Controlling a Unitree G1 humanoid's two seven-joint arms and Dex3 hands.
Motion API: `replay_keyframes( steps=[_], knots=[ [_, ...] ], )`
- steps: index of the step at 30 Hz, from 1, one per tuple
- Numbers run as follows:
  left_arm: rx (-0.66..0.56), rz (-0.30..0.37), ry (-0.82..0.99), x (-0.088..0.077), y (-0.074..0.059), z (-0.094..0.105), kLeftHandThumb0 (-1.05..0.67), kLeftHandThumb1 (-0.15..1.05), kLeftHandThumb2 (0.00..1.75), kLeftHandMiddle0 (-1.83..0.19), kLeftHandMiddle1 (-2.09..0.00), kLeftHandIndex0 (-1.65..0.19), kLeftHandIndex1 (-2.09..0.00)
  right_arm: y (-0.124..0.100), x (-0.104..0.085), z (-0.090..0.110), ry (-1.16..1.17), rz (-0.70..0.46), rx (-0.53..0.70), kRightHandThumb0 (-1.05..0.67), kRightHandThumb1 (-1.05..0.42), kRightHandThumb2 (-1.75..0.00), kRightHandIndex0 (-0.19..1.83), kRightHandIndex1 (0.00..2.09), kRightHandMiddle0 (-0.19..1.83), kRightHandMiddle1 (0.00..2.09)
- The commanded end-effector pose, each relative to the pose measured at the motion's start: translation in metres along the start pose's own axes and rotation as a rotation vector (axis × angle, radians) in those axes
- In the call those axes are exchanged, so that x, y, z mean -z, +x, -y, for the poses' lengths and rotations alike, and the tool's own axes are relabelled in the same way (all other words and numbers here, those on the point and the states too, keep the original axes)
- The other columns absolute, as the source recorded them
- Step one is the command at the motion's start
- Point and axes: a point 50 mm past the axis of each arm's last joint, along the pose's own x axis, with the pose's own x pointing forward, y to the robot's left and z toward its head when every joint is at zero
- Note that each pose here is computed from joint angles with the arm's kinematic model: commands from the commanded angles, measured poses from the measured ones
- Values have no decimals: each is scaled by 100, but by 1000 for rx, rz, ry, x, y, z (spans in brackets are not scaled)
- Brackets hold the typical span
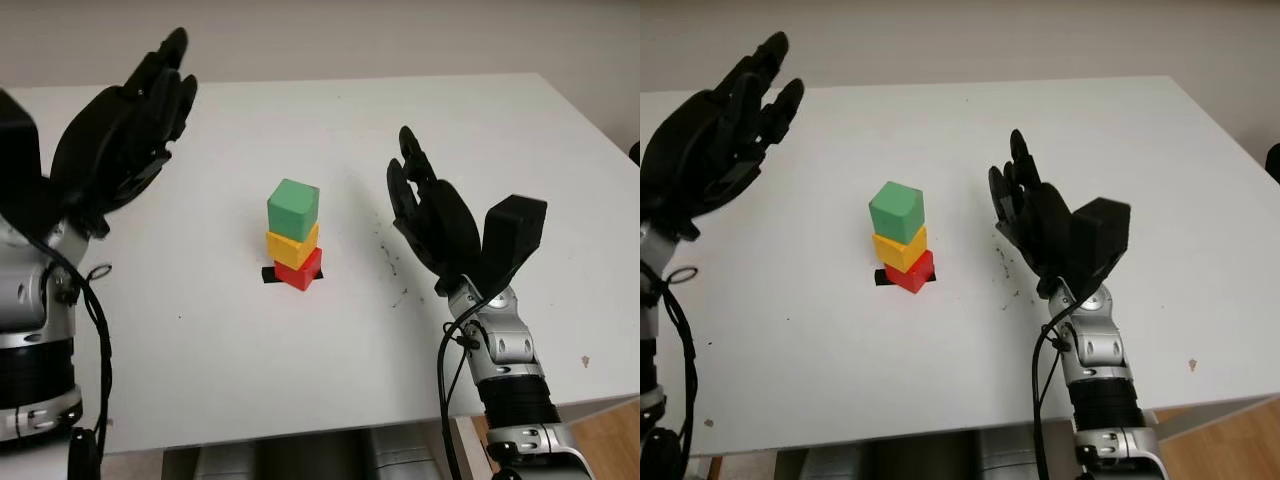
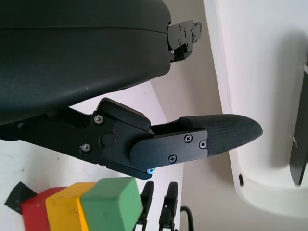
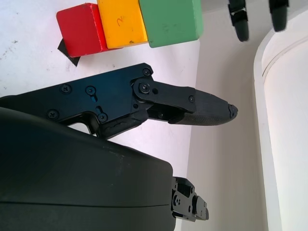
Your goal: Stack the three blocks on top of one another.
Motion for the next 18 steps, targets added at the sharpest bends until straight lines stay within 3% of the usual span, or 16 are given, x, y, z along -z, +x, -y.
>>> replay_keyframes(
  steps=[1, 4, 8, 18],
  knots=[
    [-59, 26, 17, 10, -7, 2, -84, 105, 70, 19, 0, 19, 0, 3, -5, 3, -3, 24, 4, -73, -105, -63, -19, 0, -19, 0],
    [-140, 35, 62, 30, -14, 8, -84, 105, 73, 19, 0, 19, 0, 3, -3, 3, -3, 22, 9, -72, -105, -63, -19, 0, -19, 0],
    [-157, -9, 98, 63, -25, 18, -84, 105, 78, 19, 0, 19, 0, 3, -2, 3, 33, 25, 31, -71, -105, -63, -19, 0, -19, 0],
    [-135, -7, 87, 82, -36, 34, -83, 105, 77, 19, 0, 19, 0, 0, 4, 3, 64, 18, 62, -70, -105, -66, -19, 0, -19, 0]
  ],
)
